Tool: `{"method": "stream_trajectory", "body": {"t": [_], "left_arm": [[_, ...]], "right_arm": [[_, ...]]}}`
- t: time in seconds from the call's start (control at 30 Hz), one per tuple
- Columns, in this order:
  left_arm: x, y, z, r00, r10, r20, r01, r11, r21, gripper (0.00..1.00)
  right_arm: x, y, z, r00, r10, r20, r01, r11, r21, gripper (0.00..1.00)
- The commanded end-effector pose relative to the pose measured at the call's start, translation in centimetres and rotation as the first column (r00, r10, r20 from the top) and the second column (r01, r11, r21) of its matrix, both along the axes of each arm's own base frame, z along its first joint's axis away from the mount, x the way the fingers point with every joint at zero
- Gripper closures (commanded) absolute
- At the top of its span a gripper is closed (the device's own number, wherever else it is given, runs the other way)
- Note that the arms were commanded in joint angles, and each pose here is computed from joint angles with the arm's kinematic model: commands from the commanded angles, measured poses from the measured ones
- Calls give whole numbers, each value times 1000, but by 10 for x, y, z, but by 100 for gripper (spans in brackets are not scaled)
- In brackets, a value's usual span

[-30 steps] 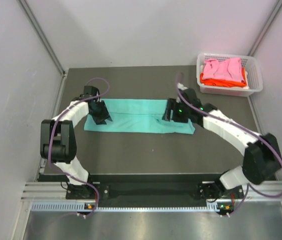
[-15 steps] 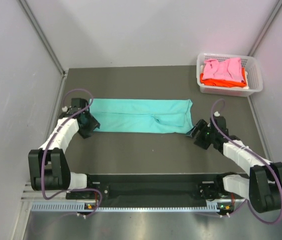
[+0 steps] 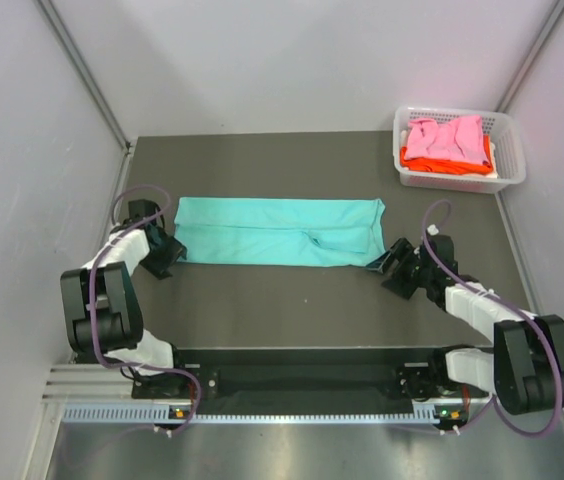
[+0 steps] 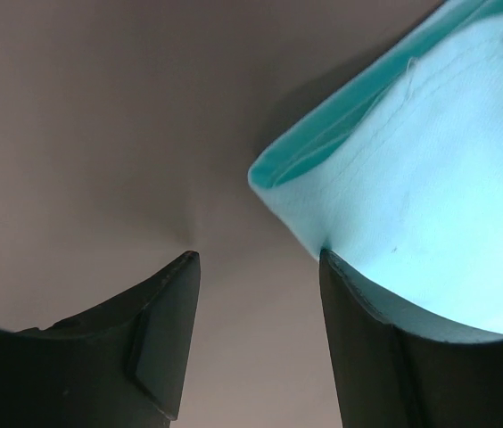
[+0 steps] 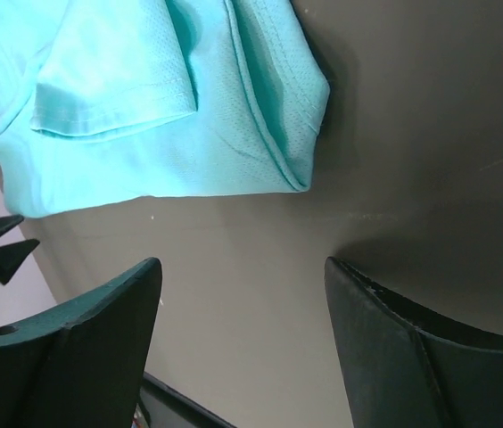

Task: Fold and stack the t-shirts
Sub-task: Fold the tshirt

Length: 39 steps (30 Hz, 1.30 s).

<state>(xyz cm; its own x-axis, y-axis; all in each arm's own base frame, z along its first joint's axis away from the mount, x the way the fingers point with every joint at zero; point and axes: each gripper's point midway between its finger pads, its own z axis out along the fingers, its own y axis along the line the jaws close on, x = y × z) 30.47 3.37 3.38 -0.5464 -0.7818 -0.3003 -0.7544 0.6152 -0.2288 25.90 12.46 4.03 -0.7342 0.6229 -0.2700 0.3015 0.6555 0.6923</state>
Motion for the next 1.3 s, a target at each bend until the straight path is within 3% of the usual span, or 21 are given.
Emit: {"method": "stream_trajectory", "body": {"t": [0.0,0.23,0.4,0.63,0.67,0.77,0.8,0.83,1.0,1.1,1.27], "left_arm": [[24,9,8,997,24,70,-24,1000,1,39],[22,16,-10,998,58,38,-57,998,-22,40],[24,23,-16,997,69,38,-69,998,-12,43],[32,15,-21,998,49,33,-46,996,-71,53],[32,15,-23,998,48,29,-46,996,-74,61],[31,16,-28,999,49,13,-48,996,-71,78],[31,17,-29,999,52,9,-51,996,-69,92],[30,18,-30,998,55,6,-55,996,-65,100],[11,15,-34,992,114,-58,-118,990,-73,100],[1,11,-27,986,160,-44,-163,983,-87,100],[-23,11,-15,974,223,-48,-226,973,-55,100]], "right_arm": [[8,-1,5,999,-14,42,12,999,37,25],[15,-3,5,997,-56,56,52,996,72,24],[26,-2,-3,997,-72,42,68,994,85,31],[33,1,-9,997,-79,24,76,992,101,39],[34,0,-11,996,-83,21,80,992,97,40],[37,0,-16,996,-85,15,84,993,88,48],[40,1,-15,996,-83,21,81,993,86,55],[42,0,-16,996,-81,26,79,994,81,59],[61,5,-20,999,-17,41,16,1000,18,85],[80,6,-19,998,7,55,-6,1000,-21,95],[122,12,-1,990,72,125,-60,993,-100,100]]}}
